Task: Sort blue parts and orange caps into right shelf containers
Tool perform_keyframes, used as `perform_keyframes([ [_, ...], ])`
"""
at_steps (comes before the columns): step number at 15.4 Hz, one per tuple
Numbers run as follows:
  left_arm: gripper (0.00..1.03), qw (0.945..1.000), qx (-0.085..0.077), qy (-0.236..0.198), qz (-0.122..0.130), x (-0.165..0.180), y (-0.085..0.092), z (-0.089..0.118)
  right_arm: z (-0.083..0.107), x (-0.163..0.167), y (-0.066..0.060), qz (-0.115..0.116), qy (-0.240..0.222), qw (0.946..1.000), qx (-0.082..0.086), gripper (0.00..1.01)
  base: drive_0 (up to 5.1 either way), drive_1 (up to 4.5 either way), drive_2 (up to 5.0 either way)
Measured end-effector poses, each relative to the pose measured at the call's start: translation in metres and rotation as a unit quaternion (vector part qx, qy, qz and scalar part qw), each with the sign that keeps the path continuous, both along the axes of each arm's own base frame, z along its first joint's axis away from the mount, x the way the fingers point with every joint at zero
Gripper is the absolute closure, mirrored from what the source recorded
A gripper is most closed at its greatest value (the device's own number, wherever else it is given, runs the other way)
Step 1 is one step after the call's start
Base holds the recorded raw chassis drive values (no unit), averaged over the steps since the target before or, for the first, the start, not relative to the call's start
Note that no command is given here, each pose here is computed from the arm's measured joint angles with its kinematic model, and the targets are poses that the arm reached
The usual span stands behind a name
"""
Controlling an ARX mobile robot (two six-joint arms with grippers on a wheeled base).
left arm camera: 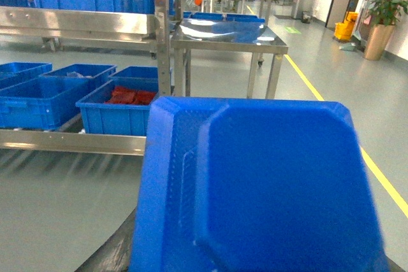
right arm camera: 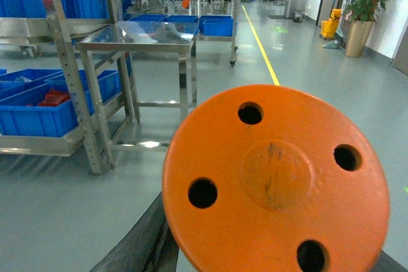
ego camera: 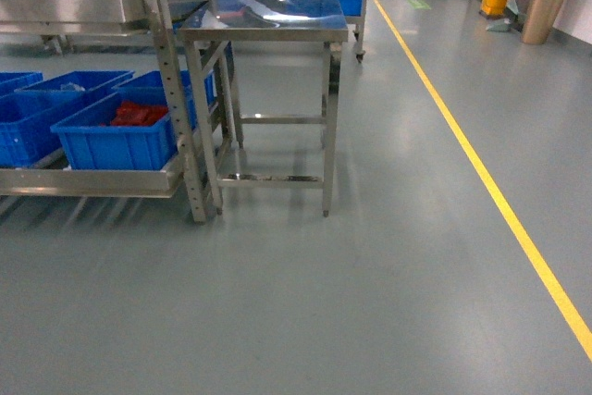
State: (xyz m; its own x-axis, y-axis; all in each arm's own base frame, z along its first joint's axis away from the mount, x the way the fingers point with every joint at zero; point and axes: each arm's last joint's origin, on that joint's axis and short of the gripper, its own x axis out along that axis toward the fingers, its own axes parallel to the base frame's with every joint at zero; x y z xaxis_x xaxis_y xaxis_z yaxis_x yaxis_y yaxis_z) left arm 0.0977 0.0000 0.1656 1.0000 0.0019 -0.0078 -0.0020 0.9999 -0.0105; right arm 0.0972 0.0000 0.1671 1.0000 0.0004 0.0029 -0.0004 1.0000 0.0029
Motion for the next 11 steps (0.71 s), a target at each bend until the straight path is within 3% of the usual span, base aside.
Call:
perform_keyframes([
  [11, 0.6, 1.0, 0.0, -0.001, -0.001, 0.0, 0.0, 0.0002, -0.0001, 0.0, 0.0, 0.0, 0.001, 1.0, 0.0, 0.58, 0.0, 4.24, -4.2],
])
